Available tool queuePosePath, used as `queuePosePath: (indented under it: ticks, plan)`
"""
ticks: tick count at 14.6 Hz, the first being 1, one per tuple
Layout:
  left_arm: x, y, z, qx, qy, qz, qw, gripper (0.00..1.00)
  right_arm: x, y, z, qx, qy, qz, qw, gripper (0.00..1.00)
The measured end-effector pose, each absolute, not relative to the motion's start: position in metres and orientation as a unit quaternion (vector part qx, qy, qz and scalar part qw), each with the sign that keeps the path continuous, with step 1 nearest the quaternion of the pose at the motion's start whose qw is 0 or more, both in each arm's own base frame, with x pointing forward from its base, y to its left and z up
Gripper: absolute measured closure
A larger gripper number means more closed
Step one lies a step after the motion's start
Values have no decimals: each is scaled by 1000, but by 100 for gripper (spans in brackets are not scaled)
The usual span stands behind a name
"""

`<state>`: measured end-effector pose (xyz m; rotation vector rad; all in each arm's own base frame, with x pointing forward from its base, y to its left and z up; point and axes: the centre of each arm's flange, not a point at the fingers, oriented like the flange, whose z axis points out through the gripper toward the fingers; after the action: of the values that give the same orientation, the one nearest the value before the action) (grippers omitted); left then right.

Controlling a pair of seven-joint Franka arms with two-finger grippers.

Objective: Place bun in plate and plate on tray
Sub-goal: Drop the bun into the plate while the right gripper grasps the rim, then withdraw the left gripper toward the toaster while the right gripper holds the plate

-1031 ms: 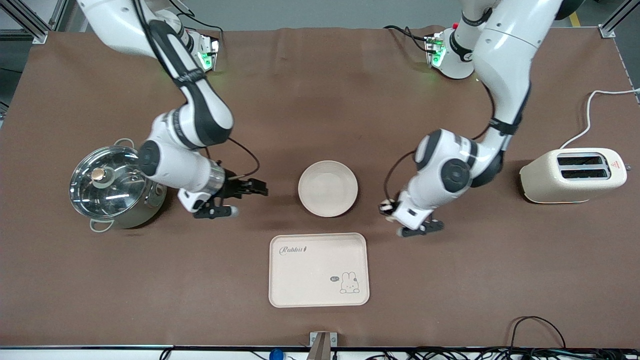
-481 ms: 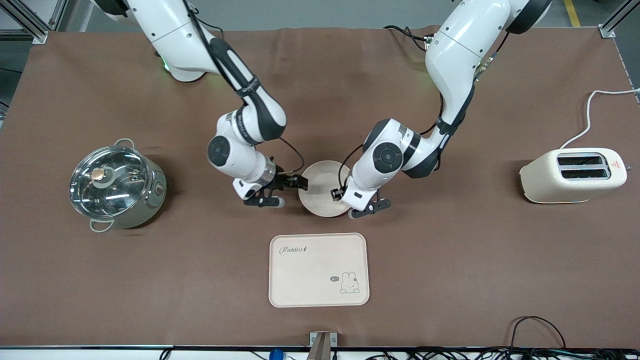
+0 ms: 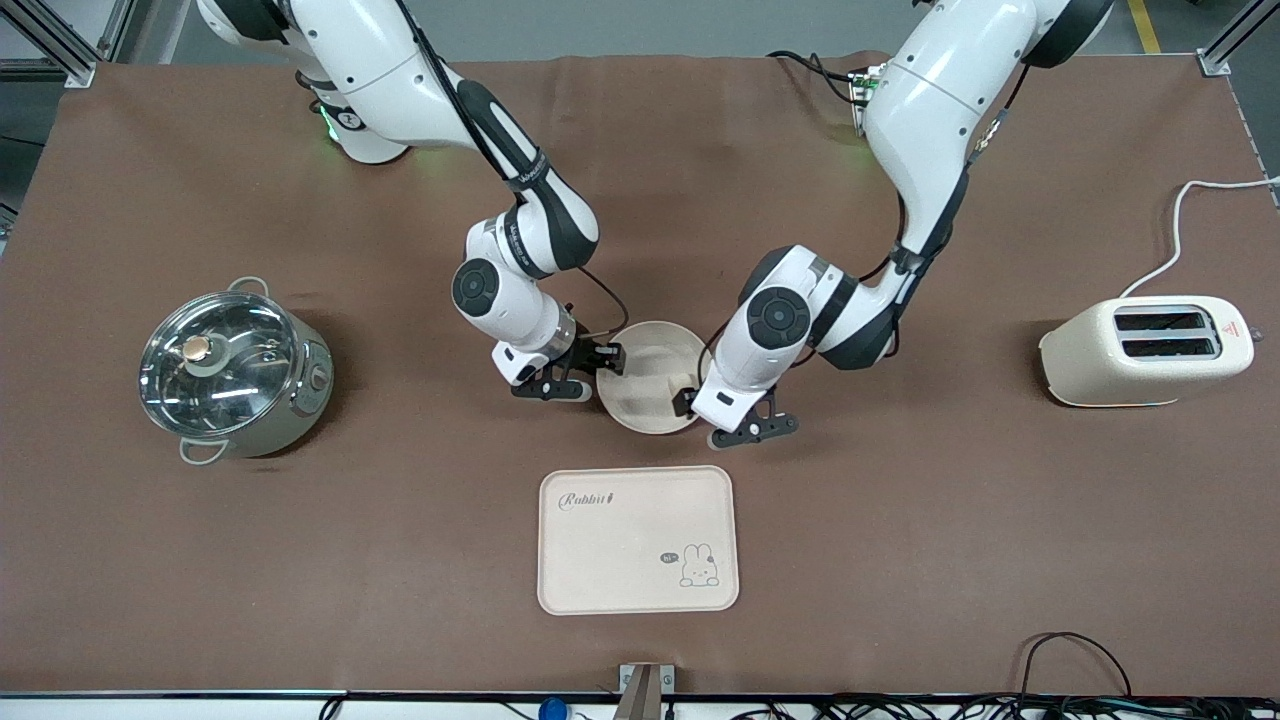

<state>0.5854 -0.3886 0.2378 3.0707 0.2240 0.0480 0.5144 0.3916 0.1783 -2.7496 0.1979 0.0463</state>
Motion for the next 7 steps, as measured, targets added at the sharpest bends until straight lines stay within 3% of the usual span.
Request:
queuePosePath:
  ticks: [2,4,6,7]
  plan:
    - [615,-340,286,1000,20,20,-1,0,518,386,178,-979,75,15,189,59]
    - [642,-277,344,999,-15,28,-14,0,519,386,178,-979,75,14,189,81]
    - [655,-217,392,999,-27,37,-23,0,518,388,180,-979,74,13,191,96]
    - [657,-191,413,998,-32,38,-29,0,518,388,181,-979,73,13,192,96]
